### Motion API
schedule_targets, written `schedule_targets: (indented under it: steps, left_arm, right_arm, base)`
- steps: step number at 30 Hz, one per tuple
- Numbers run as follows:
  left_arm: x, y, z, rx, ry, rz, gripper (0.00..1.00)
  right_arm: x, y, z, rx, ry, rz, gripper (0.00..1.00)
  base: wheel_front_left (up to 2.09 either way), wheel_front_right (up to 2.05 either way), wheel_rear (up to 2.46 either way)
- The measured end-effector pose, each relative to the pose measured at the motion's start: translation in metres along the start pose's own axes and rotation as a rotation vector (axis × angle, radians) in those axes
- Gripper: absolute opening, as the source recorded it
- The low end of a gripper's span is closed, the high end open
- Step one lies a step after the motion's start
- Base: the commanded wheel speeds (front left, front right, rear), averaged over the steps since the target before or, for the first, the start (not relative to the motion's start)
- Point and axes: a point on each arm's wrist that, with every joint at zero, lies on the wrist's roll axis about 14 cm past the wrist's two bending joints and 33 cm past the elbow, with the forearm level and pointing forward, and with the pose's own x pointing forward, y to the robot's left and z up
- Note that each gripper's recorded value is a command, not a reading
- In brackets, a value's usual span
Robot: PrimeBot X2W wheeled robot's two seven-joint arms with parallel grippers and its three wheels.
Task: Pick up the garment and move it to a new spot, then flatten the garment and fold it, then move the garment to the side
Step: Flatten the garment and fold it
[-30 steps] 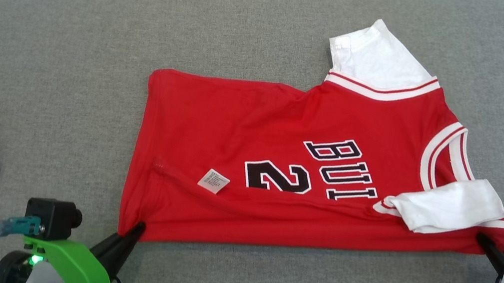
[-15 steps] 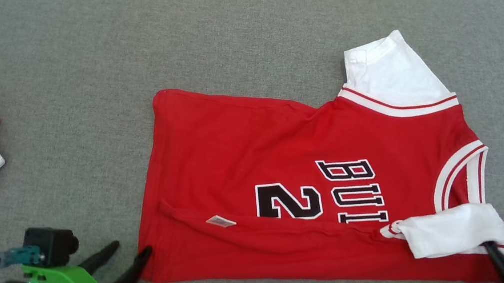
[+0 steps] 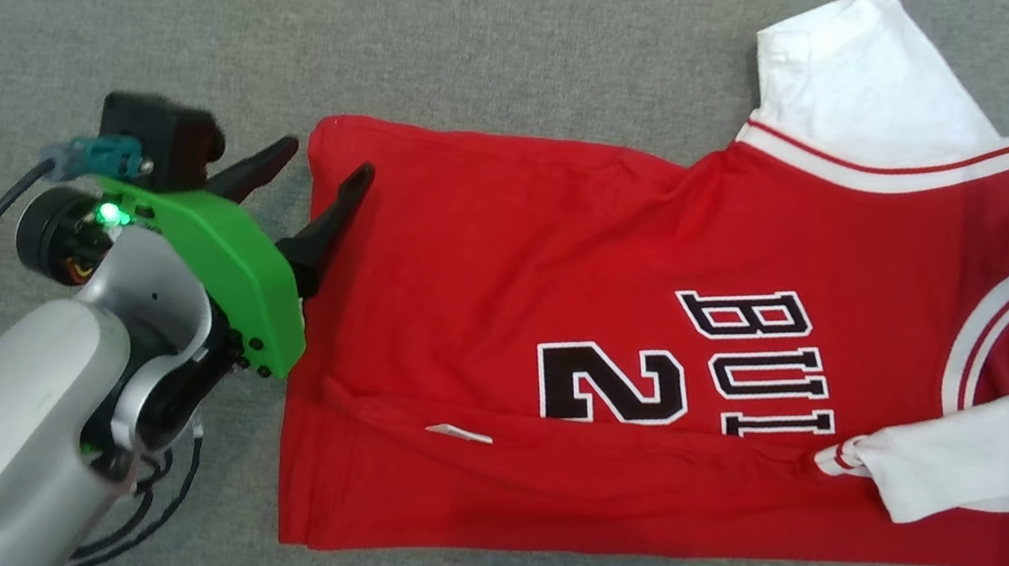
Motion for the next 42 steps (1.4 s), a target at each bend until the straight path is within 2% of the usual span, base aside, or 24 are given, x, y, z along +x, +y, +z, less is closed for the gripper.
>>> schedule_targets:
  steps: [5,11,20,21,22,23,24,25,28,34,42]
  left_arm:
    - [0.029,0.011,-0.011,0.037,0.078,-0.012,1.00]
    - [0.044,0.022,-0.028,0.051,0.151,-0.017,1.00]
    - [0.042,0.026,-0.033,0.048,0.171,-0.020,1.00]
    - [0.043,0.025,-0.033,0.046,0.171,-0.021,0.96]
    - [0.043,0.024,-0.033,0.043,0.170,-0.025,0.70]
    - [0.044,0.022,-0.032,0.038,0.164,-0.029,0.36]
    - [0.046,0.020,-0.031,0.035,0.156,-0.035,0.00]
    - [0.047,0.019,-0.030,0.035,0.151,-0.038,0.00]
    - [0.051,0.015,-0.027,0.033,0.129,-0.053,0.00]
    - [0.049,0.022,-0.012,0.032,0.066,-0.022,0.00]
    - [0.033,0.024,0.004,0.028,-0.018,0.013,0.00]
  right_arm:
    - [0.053,0.014,0.002,-0.026,0.035,0.029,1.00]
    - [0.100,0.024,-0.019,-0.036,0.101,0.045,1.00]
    - [0.129,0.054,-0.034,-0.037,0.127,0.117,1.00]
    - [0.129,0.054,-0.034,-0.038,0.125,0.118,1.00]
    - [0.129,0.055,-0.033,-0.036,0.123,0.124,1.00]
    - [0.129,0.056,-0.033,-0.033,0.123,0.130,0.87]
    - [0.129,0.058,-0.032,-0.031,0.118,0.136,0.22]
    - [0.129,0.058,-0.032,-0.027,0.115,0.139,0.00]
    - [0.127,0.060,-0.030,-0.022,0.093,0.151,0.00]
    - [0.116,0.037,-0.008,-0.011,-0.016,0.095,0.00]
    - [0.079,0.023,0.021,0.001,-0.156,0.079,0.00]
  base:
    - [0.00,0.00,0.00]
    - [0.00,0.00,0.00]
    - [0.00,0.00,0.00]
    - [0.00,0.00,0.00]
    - [0.00,0.00,0.00]
    - [0.00,0.00,0.00]
    - [0.00,0.00,0.00]
    - [0.00,0.00,0.00]
    - [0.00,0.00,0.00]
    - [0.00,0.00,0.00]
    - [0.00,0.00,0.00]
